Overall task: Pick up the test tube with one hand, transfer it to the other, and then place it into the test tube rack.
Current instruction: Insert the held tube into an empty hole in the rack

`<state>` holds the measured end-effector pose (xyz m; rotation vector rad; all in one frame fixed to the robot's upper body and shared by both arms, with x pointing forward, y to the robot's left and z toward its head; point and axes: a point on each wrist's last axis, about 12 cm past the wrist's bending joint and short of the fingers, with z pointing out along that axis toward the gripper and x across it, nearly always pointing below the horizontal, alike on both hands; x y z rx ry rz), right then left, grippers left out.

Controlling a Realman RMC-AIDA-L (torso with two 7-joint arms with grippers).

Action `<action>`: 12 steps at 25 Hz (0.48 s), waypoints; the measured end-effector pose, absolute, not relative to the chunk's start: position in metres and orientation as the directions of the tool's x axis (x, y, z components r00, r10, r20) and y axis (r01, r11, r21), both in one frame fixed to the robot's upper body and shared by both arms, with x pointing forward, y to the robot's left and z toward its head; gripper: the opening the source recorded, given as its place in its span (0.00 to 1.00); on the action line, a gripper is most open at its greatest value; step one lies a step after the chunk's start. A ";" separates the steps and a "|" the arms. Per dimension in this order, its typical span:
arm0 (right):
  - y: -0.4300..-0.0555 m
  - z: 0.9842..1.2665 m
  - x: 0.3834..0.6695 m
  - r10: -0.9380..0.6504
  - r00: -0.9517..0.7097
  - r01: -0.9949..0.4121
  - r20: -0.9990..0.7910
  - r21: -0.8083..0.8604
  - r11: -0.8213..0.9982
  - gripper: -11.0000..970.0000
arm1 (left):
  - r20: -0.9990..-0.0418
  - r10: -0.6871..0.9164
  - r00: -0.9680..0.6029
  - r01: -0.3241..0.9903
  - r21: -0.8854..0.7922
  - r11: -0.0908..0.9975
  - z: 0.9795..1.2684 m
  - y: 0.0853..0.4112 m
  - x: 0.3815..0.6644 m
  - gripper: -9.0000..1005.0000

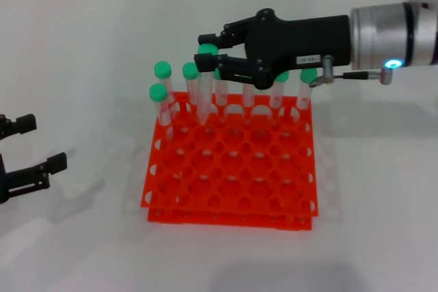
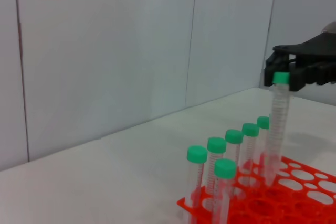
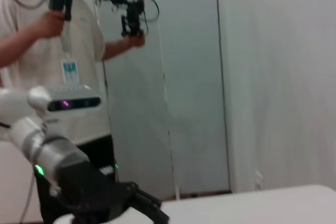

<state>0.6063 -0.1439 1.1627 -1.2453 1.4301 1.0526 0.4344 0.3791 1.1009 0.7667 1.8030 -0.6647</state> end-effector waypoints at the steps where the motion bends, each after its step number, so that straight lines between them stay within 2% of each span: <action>1: -0.141 1.162 0.607 -0.204 -0.052 -0.992 -0.978 0.027 0.120 0.28 | -0.940 0.196 -0.279 0.760 -0.092 0.644 1.100 0.379 0.435 0.88; 12: -0.121 1.158 0.611 -0.255 -0.079 -0.988 -0.964 0.041 0.152 0.27 | -0.922 0.209 -0.326 0.757 -0.122 0.642 1.091 0.377 0.438 0.88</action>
